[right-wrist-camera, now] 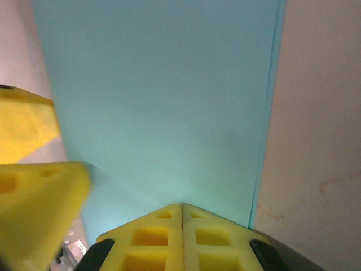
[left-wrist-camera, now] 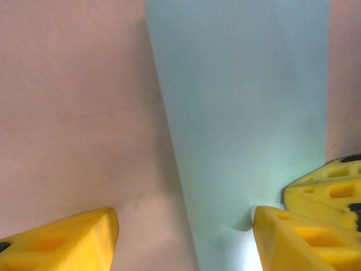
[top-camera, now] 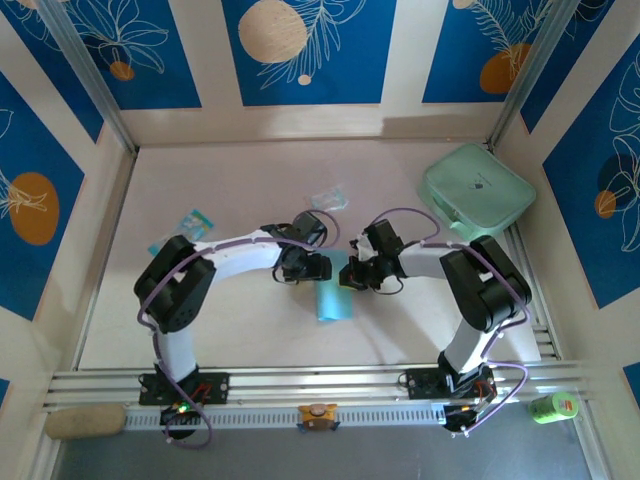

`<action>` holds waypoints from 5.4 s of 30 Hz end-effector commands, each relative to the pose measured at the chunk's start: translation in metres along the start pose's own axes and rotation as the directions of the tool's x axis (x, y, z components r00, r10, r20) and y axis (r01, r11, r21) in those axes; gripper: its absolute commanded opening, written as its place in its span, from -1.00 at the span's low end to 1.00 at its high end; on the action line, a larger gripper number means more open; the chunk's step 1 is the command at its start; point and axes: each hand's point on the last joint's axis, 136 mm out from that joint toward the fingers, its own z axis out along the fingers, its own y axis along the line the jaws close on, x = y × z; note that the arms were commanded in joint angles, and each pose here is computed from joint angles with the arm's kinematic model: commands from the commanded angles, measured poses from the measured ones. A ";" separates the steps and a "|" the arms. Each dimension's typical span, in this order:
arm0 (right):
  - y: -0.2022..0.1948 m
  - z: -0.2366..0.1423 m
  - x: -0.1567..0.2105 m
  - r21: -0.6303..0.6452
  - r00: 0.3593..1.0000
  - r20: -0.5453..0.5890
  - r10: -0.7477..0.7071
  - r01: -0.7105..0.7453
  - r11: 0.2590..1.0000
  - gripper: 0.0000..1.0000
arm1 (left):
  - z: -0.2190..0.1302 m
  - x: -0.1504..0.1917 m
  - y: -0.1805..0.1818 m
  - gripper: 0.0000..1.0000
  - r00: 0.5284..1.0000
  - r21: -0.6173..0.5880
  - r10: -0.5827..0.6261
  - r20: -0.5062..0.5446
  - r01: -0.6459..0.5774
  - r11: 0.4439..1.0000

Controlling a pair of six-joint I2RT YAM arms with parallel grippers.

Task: Fold a paper plane with a square sheet of paper (pick it up from the middle)
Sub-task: Hold the square sheet of paper at the center of the table, then first fold the square sheet of paper in half at the center of the table.

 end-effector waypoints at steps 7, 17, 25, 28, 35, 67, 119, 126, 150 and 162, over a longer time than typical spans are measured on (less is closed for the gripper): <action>-0.035 0.006 0.007 0.110 0.997 -0.067 0.034 -0.027 0.994 -0.96 | -0.052 -0.031 -0.038 -0.39 0.987 0.354 -0.048 0.155 -0.010 0.935; -0.031 0.002 0.007 0.064 0.998 -0.059 0.033 -0.030 0.998 -0.99 | -0.031 -0.027 -0.057 -0.96 0.995 0.570 -0.092 0.047 0.049 0.820; -0.032 0.004 0.007 0.068 0.997 -0.066 0.040 -0.036 0.997 -1.00 | -0.009 -0.024 -0.049 -1.00 0.994 0.565 -0.109 -0.014 0.098 0.819; -0.032 0.004 0.008 0.069 0.997 -0.068 0.043 -0.038 0.997 -1.00 | 0.001 -0.020 -0.038 -1.00 0.991 0.532 -0.131 -0.023 0.123 0.838; -0.033 0.004 0.008 0.074 0.997 -0.067 0.046 -0.041 0.996 -1.00 | 0.024 -0.002 -0.010 -1.00 0.989 0.453 -0.142 -0.049 0.148 0.879; -0.036 0.005 0.012 0.096 0.996 -0.072 0.057 -0.050 0.994 -1.00 | 0.046 -0.020 0.018 -1.00 0.983 0.436 -0.154 -0.097 0.182 0.881; -0.031 0.006 0.014 0.070 0.996 -0.080 0.047 -0.042 0.997 -1.00 | 0.027 -0.103 0.055 -0.99 0.926 0.303 -0.373 0.050 0.342 0.889; -0.031 0.006 0.014 0.073 0.996 -0.083 0.044 -0.038 0.997 -1.00 | -0.008 -0.101 0.022 -0.92 0.955 0.378 -0.289 0.064 0.245 0.893; -0.032 0.005 0.013 0.068 0.996 -0.082 0.048 -0.042 0.997 -1.00 | 0.017 0.026 -0.018 -0.92 0.973 0.431 -0.093 -0.209 0.177 0.885; -0.032 0.005 0.013 0.071 0.996 -0.079 0.049 -0.043 0.997 -1.00 | 0.041 0.053 0.028 -0.92 0.971 0.266 -0.110 -0.215 0.166 0.950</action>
